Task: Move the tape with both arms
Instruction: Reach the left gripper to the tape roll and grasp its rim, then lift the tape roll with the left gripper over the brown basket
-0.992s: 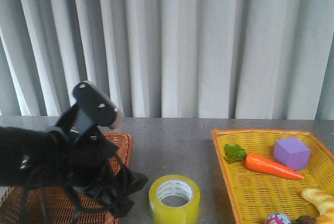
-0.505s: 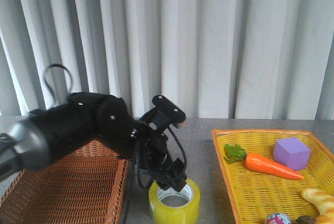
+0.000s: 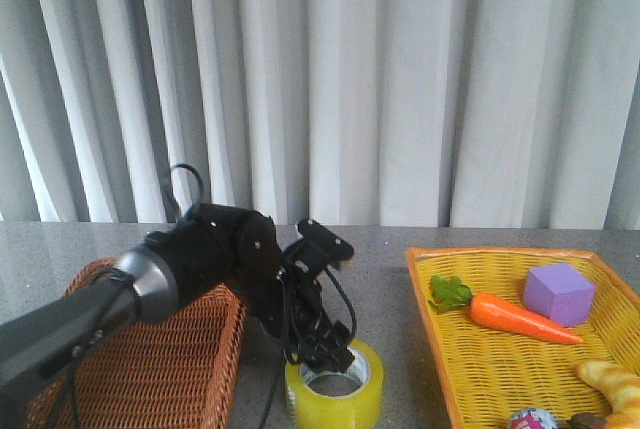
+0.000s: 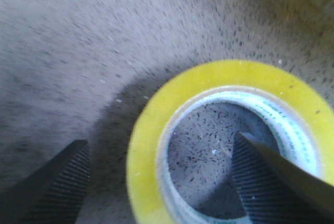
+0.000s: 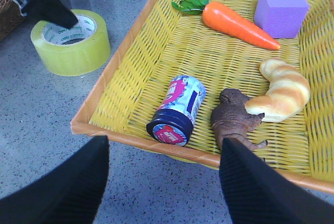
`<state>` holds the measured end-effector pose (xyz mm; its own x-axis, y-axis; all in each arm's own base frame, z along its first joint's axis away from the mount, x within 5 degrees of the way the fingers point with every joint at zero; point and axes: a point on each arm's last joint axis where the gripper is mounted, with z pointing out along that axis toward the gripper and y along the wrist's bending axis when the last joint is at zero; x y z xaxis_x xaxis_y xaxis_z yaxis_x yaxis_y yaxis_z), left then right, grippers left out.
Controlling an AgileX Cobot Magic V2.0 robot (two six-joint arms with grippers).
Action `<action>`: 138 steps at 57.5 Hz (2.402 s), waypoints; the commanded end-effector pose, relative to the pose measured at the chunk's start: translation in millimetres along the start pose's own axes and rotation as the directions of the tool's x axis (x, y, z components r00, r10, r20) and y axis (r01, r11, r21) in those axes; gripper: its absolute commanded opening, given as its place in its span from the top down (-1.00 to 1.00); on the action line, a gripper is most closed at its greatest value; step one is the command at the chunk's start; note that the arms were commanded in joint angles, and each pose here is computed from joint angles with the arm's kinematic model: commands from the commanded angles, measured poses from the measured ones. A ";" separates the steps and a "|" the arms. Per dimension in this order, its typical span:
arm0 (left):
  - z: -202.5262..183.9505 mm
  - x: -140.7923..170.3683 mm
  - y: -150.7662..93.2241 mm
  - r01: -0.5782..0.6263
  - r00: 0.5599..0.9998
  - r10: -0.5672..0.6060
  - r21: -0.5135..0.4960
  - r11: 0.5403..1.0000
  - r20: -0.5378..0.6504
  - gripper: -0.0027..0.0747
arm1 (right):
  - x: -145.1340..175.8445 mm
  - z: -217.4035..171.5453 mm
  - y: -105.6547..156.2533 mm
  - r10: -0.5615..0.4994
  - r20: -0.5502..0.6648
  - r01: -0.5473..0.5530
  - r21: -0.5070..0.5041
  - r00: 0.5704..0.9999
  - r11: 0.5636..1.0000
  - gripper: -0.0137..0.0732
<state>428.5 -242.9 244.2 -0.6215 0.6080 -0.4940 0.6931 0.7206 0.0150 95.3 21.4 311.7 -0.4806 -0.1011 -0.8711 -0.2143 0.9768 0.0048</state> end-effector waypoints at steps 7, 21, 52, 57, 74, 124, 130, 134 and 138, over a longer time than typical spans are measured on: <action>-19.1 -12.3 1.9 0.007 0.997 -0.006 -0.009 1.000 0.074 -0.45 | -12.4 -3.9 -0.8 -0.006 0.086 0.006 0.009 0.996 1.000 -0.39; -16.7 -11.9 2.0 0.026 0.997 -0.026 -0.005 1.000 0.069 -0.15 | -12.4 -3.9 -0.8 -0.006 0.086 0.006 0.009 0.996 1.000 -0.39; -21.4 -11.4 1.1 0.029 0.998 -0.029 0.000 1.000 0.057 0.58 | -12.4 -3.9 -0.8 -0.006 0.086 0.006 0.009 0.996 1.000 -0.39; -30.8 -14.0 0.3 0.024 0.998 -0.024 0.002 1.000 0.059 0.58 | -12.4 -3.9 -0.8 -0.006 0.086 0.006 0.009 0.996 1.000 -0.39; -111.9 -30.6 -6.4 -0.008 0.989 0.010 -0.015 1.000 0.147 0.58 | -12.4 -3.9 -0.8 -0.006 0.086 0.006 0.009 0.996 1.000 -0.39; -257.4 45.9 56.3 0.226 0.964 -0.170 -0.294 0.928 0.206 0.58 | -12.4 -3.9 -0.8 -0.006 0.085 0.006 0.009 0.996 1.000 -0.39; -232.6 63.9 76.0 0.266 0.961 -0.225 -0.308 0.914 0.162 0.58 | -12.4 -3.9 -0.8 -0.006 0.085 0.006 0.009 0.996 1.000 -0.39; -213.3 75.5 88.0 0.287 0.956 -0.252 -0.317 0.904 0.149 0.58 | -12.4 -3.9 -0.8 -0.006 0.085 0.006 0.009 0.996 1.000 -0.39; -196.8 85.4 96.9 0.303 0.952 -0.268 -0.325 0.896 0.150 0.58 | -12.4 -3.9 -0.8 -0.006 0.085 0.006 0.009 0.996 1.000 -0.39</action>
<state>370.7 -64.2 364.1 -0.7910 0.3843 -0.4760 0.3661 0.9207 0.1351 95.3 21.4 311.7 -0.4806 -0.1011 -0.8711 -0.2143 0.9768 0.0048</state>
